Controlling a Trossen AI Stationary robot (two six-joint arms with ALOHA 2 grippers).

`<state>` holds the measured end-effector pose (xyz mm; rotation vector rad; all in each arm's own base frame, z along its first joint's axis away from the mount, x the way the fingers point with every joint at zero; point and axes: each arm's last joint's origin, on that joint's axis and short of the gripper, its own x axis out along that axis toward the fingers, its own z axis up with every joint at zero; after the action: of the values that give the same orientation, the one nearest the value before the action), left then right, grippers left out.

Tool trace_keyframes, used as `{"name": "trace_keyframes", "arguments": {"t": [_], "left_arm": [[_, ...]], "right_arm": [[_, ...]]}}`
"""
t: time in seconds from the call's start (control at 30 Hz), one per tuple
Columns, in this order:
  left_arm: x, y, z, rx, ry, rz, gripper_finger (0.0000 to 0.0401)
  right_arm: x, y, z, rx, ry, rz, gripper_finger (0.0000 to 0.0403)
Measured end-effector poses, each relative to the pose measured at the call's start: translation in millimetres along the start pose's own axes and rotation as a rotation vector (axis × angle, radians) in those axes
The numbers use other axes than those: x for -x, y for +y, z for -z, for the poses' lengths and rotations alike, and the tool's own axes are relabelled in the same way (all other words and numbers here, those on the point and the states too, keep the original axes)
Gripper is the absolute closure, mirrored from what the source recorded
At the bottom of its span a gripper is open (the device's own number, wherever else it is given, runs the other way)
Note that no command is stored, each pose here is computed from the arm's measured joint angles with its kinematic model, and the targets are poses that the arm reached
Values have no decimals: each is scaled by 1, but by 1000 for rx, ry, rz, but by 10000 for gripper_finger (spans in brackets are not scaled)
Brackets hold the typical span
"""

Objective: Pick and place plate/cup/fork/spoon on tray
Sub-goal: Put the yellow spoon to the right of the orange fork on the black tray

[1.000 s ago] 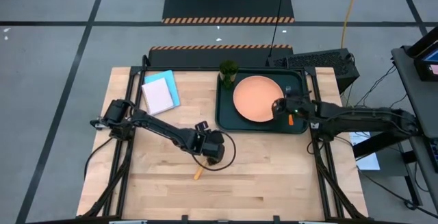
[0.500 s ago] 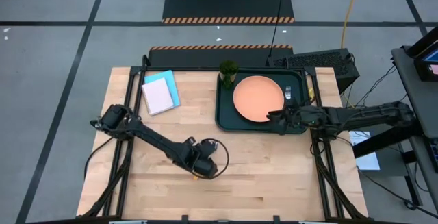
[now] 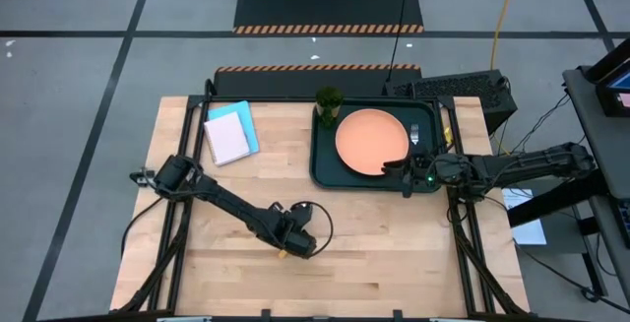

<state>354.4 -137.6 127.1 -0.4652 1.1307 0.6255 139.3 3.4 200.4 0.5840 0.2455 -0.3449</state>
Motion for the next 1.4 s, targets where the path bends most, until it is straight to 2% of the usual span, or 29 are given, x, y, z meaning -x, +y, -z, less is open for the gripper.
{"name": "trace_keyframes", "arguments": {"t": [0.1, 0.33, 0.47, 0.63, 0.9, 1.03, 1.17, 1.27, 1.4], "left_arm": [[-2, 1, -4, -9, -10, 3, 241], [-6, 7, -19, 32, -50, -11, 352], [-9, 15, -29, 62, -107, -68, 382], [-12, 27, -40, 98, -119, -132, 362], [-14, 33, -48, 94, -73, -122, 304], [-5, 34, -47, 53, -34, -102, 285], [20, 32, -41, 6, -49, -76, 282], [37, 32, -32, -66, -79, -116, 282], [42, 36, -13, -167, -42, -211, 282]], "right_arm": [[0, 1, -1, 5, -13, -8, 298], [0, 0, -2, 6, -31, 17, 298], [0, 0, -2, 6, -30, 16, 298], [0, 0, -2, 6, -30, 17, 298], [0, 0, -2, 6, -27, 14, 298], [0, 0, -1, 9, -20, 18, 298], [0, 0, -1, 10, -18, 19, 298], [0, 0, -1, 10, -16, 17, 298], [0, 0, 0, 8, -12, 18, 298]]}}
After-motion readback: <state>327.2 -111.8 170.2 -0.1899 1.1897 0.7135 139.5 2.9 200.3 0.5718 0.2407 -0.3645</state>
